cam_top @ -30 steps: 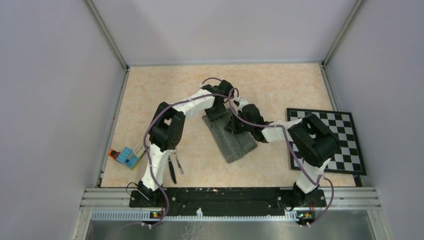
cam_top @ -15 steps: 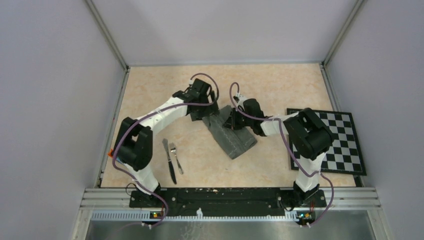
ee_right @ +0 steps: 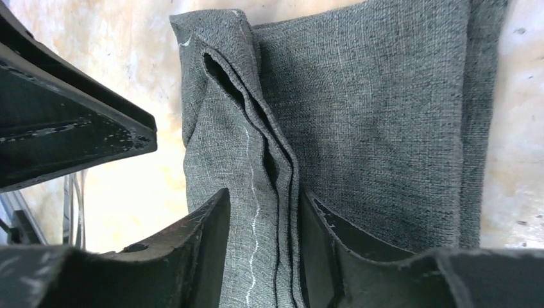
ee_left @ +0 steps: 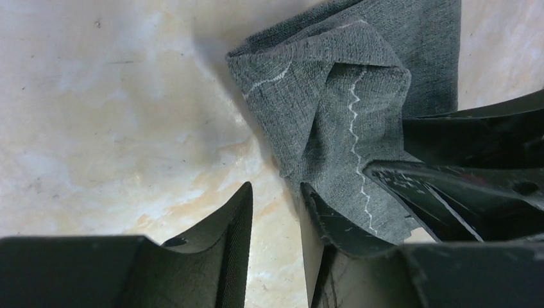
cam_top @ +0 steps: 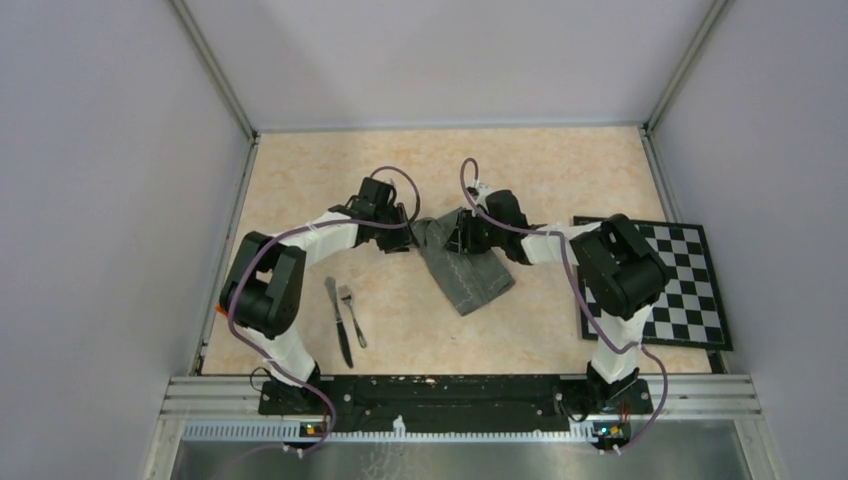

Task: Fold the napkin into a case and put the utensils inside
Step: Fold the lower triangle-folded napkin at the center of the board, then smooth out the 2/3-rectangle-folded napkin at the center of the board.

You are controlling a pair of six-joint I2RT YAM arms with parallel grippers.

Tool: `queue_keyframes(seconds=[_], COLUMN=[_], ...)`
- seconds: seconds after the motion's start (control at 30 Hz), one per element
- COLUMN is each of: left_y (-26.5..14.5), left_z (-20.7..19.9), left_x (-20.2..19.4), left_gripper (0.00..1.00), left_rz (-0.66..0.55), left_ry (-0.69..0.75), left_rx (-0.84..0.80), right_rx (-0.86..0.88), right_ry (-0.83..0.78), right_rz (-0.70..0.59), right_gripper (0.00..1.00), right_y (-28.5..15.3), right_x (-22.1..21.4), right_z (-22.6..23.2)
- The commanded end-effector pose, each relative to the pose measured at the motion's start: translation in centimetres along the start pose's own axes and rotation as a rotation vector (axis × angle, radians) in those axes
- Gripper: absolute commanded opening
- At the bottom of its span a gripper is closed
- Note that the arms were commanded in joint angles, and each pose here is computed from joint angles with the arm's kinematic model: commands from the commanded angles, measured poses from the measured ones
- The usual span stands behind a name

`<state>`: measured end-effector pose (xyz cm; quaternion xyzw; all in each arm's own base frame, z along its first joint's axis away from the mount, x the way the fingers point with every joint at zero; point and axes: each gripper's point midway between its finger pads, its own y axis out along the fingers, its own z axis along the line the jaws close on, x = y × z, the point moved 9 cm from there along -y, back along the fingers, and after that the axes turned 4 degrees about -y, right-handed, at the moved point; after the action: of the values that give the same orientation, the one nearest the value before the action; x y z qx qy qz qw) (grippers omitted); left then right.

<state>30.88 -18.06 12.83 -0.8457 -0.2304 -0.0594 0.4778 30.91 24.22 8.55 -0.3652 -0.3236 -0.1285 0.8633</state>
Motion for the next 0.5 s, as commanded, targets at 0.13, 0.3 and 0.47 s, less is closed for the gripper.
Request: queue_keyframes(seconds=[0.13,0.3,0.47], left_y=[1.5,1.6,1.3], left_z=[-1.3,-1.5,-1.4], left_x=[1.6,1.6,1.6], left_gripper=[0.37,0.33,0.29], left_rz=[-0.032,-0.039,-0.048], left_ry=[0.067,0.079,0.091], left_rx=[-0.042,-0.036,-0.015], right_rx=[0.013,-0.016,-0.016], right_ry=[-0.176,-0.182,-0.181], right_rz=[-0.117,-0.118,-0.107], right_gripper=[0.51,0.52,0.46], right_y=[-0.8,1.4,3.1], right_x=[5.2,6.2,7.0], right_z=[1.4,0.6,0.4])
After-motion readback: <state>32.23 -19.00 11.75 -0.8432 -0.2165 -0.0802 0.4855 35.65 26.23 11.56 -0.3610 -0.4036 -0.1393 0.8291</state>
